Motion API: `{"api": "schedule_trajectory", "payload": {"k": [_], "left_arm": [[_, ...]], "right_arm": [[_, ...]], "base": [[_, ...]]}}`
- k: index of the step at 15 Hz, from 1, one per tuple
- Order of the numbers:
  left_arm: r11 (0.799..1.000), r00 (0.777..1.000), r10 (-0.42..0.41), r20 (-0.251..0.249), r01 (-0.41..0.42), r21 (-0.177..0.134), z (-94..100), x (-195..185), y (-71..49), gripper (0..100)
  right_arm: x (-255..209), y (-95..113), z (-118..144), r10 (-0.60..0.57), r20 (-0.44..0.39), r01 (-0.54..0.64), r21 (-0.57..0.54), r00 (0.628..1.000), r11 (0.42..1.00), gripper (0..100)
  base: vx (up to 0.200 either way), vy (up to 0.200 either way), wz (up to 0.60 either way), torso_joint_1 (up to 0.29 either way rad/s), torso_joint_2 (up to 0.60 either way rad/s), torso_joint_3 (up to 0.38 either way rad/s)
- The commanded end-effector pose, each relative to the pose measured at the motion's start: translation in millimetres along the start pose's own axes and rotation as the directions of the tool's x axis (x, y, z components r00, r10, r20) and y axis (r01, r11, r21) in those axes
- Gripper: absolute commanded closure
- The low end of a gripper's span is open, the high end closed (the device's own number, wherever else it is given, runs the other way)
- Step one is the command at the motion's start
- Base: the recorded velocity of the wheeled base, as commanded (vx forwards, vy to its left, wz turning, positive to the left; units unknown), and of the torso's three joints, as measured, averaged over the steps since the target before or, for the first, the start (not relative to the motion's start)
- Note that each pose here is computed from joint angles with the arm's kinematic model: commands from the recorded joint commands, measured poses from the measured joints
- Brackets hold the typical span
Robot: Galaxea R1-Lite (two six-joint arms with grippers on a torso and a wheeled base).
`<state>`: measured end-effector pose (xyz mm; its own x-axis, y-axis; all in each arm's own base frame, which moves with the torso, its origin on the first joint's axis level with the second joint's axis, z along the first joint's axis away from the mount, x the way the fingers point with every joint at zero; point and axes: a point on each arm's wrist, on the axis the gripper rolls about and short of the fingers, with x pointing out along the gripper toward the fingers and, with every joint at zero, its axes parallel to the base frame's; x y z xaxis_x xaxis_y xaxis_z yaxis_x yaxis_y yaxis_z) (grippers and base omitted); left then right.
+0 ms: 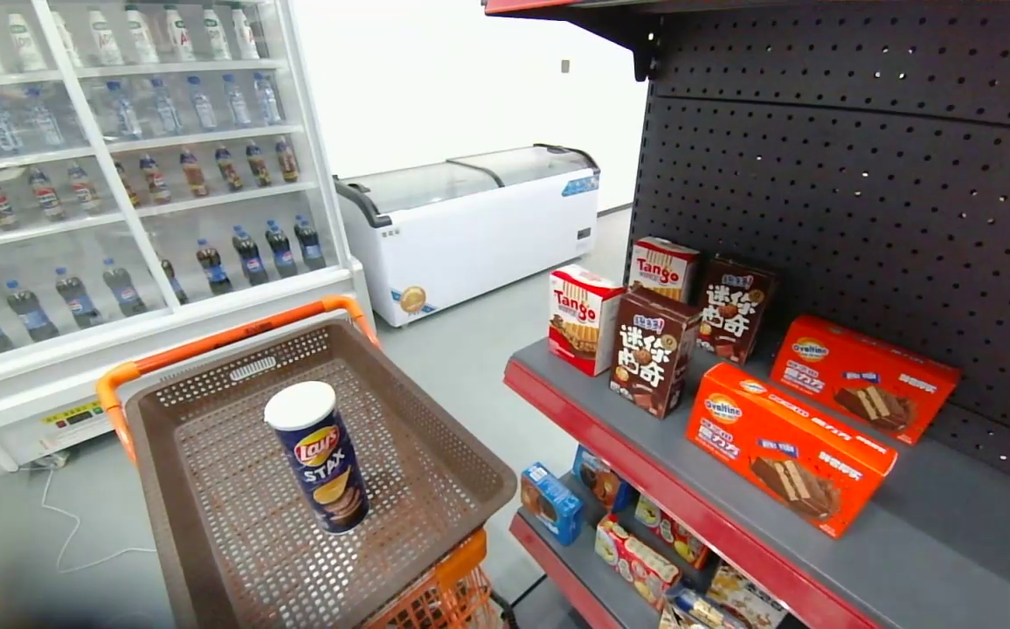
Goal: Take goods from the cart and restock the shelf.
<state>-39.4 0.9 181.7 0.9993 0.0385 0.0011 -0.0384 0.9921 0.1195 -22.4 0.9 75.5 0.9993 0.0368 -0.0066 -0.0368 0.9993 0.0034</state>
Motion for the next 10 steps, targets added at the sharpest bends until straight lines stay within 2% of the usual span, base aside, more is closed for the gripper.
{"api": "schedule_trajectory", "payload": {"k": [1,2,3,4,5,6,7,8,9,10], "left_arm": [[0.993,0.942,-0.017,-0.335,0.054,0.102,65.1,51,6.3,0],[0.991,0.919,-0.028,-0.394,0.078,0.112,71.1,72,6.0,0],[0.990,0.903,-0.035,-0.428,0.090,0.109,71.3,90,4.7,0],[0.988,0.889,-0.071,-0.452,0.127,0.093,70.3,101,0.9,0],[0.991,0.849,-0.094,-0.520,0.129,0.031,64.4,120,-4.2,0],[0.989,0.813,-0.114,-0.571,0.146,0.010,57.1,135,-6.9,0],[0.987,0.795,-0.146,-0.588,0.159,-0.029,49.6,151,-7.9,0],[0.985,0.802,-0.163,-0.574,0.160,-0.057,40.5,166,-6.6,0],[0.976,0.805,-0.214,-0.553,0.198,-0.089,29.4,184,-7.9,0],[0.972,0.811,-0.234,-0.535,0.213,-0.102,23.1,195,-7.9,0]], "right_arm": [[0,0,0,0.000,-0.001,0.000,0.000,1.000,1.000,0],[0,0,0,0.000,-0.001,0.000,0.000,1.000,1.000,0],[0,0,0,0.000,-0.001,0.000,0.000,1.000,1.000,0],[0,0,0,0.000,-0.001,0.000,0.000,1.000,1.000,0],[0,0,0,0.000,-0.001,0.000,0.001,1.000,1.000,0],[0,0,0,0.000,-0.001,0.000,0.000,1.000,1.000,0],[0,0,0,0.000,-0.001,0.000,0.000,1.000,1.000,0],[0,0,0,0.000,-0.001,0.000,0.000,1.000,1.000,0],[0,0,0,0.000,-0.001,0.000,0.000,1.000,1.000,0],[0,0,0,0.000,0.000,0.000,0.000,1.000,1.000,0]], "base": [[0.000,0.000,0.00,0.000,0.00,0.000],[0.000,0.000,0.00,0.000,0.00,0.000],[0.000,0.000,0.00,0.000,0.00,0.000],[0.000,0.000,0.00,0.000,0.00,0.000],[0.000,0.000,0.00,0.000,0.00,0.000],[0.000,0.000,0.00,0.000,0.00,0.000],[0.000,0.000,0.00,0.000,0.00,0.000],[0.000,0.000,0.00,0.000,0.00,0.000],[0.000,0.000,0.00,0.000,0.00,0.000],[0.000,0.000,0.00,0.000,0.00,0.000]]}}
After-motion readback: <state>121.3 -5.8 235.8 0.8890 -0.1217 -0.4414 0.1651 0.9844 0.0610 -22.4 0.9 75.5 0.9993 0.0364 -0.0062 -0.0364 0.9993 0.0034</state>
